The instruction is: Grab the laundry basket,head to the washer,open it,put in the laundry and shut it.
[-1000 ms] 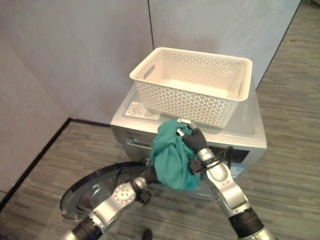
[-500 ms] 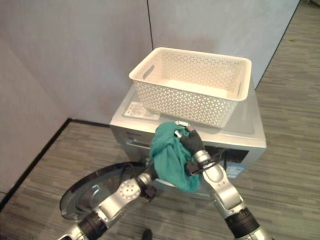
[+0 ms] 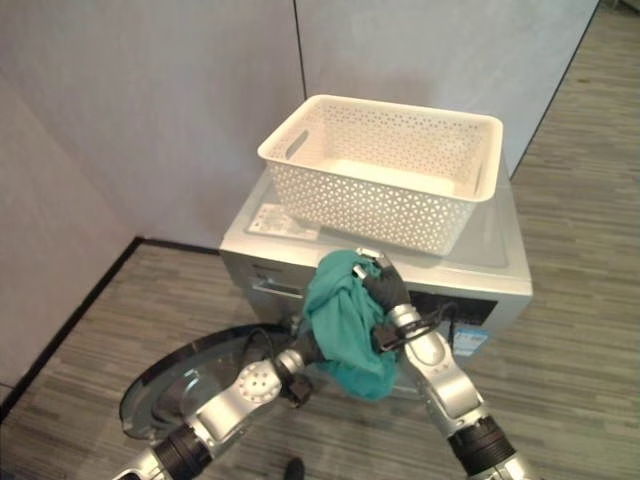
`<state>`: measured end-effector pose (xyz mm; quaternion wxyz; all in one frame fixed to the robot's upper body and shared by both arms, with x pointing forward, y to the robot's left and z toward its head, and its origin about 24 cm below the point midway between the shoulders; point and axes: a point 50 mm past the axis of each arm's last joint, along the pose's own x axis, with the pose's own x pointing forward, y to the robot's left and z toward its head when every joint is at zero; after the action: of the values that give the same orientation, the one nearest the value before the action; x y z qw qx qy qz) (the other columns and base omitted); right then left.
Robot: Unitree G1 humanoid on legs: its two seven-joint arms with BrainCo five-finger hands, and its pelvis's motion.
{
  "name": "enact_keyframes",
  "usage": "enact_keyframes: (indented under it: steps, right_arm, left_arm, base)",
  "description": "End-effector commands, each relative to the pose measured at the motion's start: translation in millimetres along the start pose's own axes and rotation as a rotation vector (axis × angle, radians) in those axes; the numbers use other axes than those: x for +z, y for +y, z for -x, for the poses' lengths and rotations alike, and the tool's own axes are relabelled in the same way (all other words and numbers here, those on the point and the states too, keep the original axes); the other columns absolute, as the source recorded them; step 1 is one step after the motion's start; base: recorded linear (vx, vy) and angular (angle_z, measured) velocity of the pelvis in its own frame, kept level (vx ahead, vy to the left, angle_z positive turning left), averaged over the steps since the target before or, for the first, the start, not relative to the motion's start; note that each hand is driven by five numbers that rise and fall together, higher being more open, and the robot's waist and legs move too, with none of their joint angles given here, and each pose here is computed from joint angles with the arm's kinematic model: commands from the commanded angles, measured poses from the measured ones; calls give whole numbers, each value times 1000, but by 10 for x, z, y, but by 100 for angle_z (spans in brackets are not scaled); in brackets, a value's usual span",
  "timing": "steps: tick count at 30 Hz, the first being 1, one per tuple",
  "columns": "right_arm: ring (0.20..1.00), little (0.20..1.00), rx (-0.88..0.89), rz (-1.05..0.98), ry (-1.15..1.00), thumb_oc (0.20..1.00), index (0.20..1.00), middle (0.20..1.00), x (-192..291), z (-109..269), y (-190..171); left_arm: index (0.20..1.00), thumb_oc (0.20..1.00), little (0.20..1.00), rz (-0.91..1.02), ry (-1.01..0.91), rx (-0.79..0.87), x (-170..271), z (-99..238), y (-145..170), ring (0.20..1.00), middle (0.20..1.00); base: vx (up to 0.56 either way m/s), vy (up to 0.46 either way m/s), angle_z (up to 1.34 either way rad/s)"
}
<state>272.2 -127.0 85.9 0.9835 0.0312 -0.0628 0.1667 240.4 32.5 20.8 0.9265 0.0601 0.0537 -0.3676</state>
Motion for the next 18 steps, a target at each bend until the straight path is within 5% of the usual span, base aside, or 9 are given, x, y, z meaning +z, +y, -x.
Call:
enact_keyframes:
  steps: [1,6,7,8,15,18]
  right_arm:
    - [200,200,20,-82,-95,200,200,200,159,-94,106]
    - [200,200,10,-59,-68,200,200,200,101,-62,84]
    - [514,514,5,-43,-59,514,514,514,84,-53,67]
    - [1000,1000,1,-11,-44,1000,1000,1000,60,-33,36]
    - [1000,1000,-42,149,-30,1000,1000,1000,67,141,-216]
    - [1000,1000,-114,47,24,1000,1000,1000,-80,381,-407]
  left_arm:
    - [200,200,200,-16,-100,-8,206,-180,-25,200,200]
    - [200,200,200,-3,-87,37,145,-140,32,200,200]
    - [200,200,200,4,-79,47,119,-130,44,200,200]
    - [200,200,200,5,-69,61,89,-119,69,200,200]
    - [200,200,200,6,-39,102,-31,-14,178,200,200]
    - [200,200,200,24,-4,128,-163,131,251,200,200]
  base:
    - [0,0,0]
    - [0,0,0]
    - [0,0,0]
    - [0,0,0]
    - [0,0,0]
    - [-1,-1,-3]
